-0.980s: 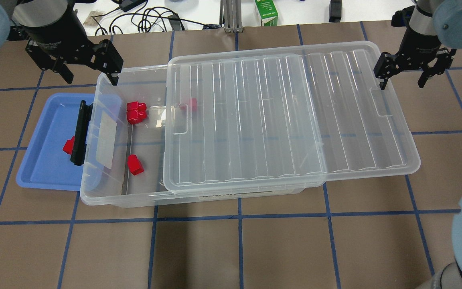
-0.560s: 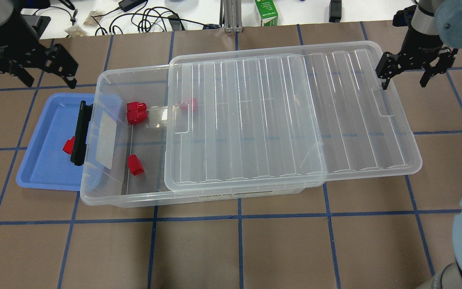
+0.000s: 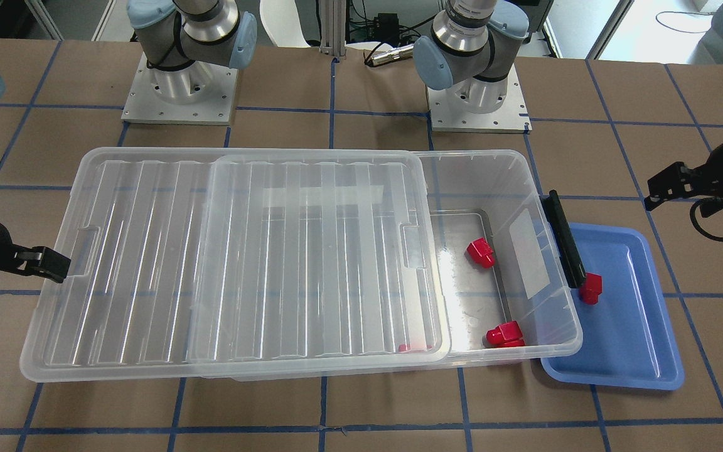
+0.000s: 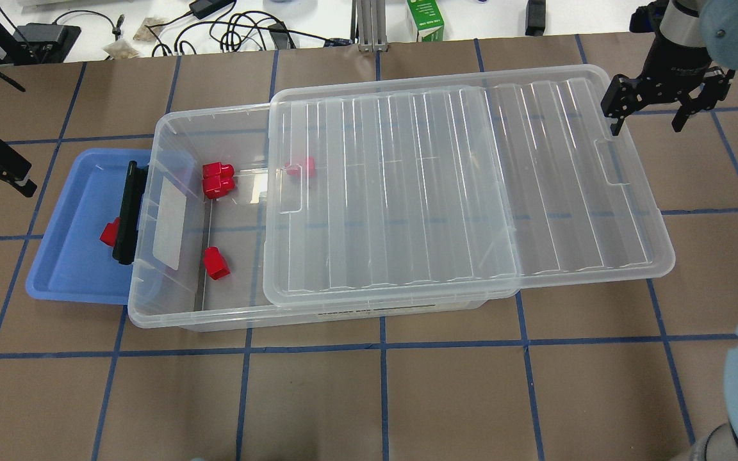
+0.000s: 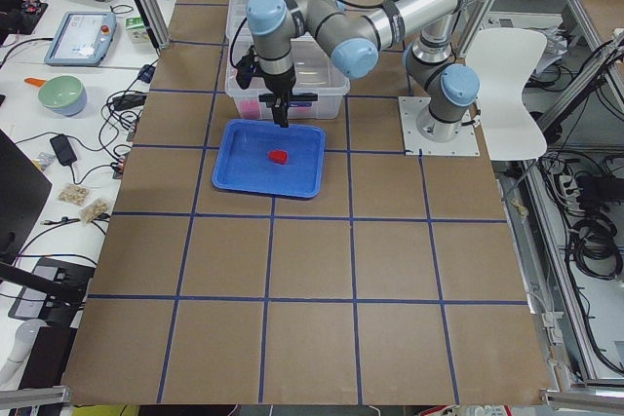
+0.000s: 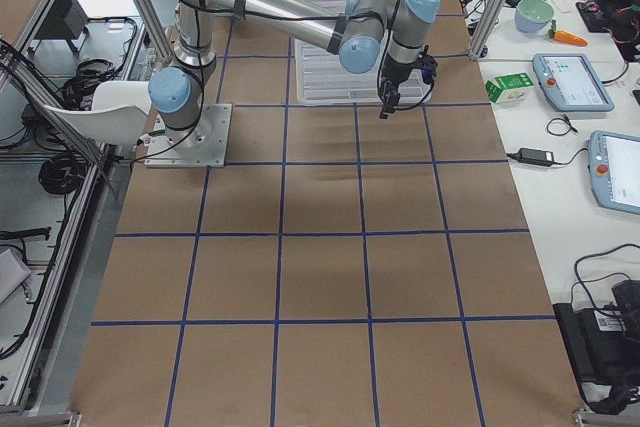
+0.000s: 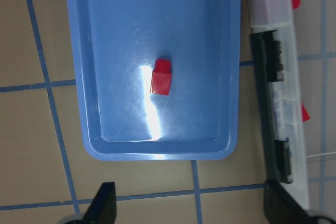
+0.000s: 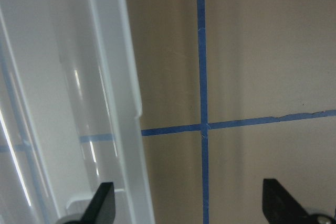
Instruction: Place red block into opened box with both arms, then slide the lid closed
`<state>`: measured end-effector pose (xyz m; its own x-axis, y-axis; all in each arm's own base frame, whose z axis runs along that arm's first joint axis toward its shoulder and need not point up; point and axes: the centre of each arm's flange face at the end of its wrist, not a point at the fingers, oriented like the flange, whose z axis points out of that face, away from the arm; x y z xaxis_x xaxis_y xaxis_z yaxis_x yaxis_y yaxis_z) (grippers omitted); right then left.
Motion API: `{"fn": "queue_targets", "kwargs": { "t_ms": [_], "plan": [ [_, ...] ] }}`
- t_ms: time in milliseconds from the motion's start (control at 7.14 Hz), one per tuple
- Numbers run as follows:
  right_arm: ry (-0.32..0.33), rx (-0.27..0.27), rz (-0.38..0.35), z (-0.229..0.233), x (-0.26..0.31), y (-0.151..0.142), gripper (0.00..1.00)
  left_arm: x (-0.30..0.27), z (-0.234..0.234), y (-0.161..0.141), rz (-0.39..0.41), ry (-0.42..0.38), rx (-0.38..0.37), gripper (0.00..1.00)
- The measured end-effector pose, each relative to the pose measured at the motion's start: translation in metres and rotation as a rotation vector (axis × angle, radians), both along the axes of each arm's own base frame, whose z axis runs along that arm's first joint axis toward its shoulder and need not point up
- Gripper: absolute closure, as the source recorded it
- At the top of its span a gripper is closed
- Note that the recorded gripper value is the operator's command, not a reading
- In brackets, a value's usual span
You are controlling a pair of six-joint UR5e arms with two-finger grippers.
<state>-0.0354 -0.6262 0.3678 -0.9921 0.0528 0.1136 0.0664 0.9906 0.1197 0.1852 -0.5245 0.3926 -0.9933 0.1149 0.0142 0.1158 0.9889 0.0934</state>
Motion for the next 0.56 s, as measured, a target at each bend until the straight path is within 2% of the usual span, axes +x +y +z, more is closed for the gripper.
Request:
{"fn": "queue_targets", "kwargs": {
  "t_ms": [420,560],
  "plan": [
    [0.01,-0.071,0.005,0.051,0.007,0.016,0.0,0.033,-0.091,-0.007,-0.074,0.036,0.008,0.0],
    [0.013,-0.091,0.005,0.072,0.011,0.028,0.0,0.031,-0.114,-0.014,-0.081,0.085,-0.021,0.0]
  ]
}}
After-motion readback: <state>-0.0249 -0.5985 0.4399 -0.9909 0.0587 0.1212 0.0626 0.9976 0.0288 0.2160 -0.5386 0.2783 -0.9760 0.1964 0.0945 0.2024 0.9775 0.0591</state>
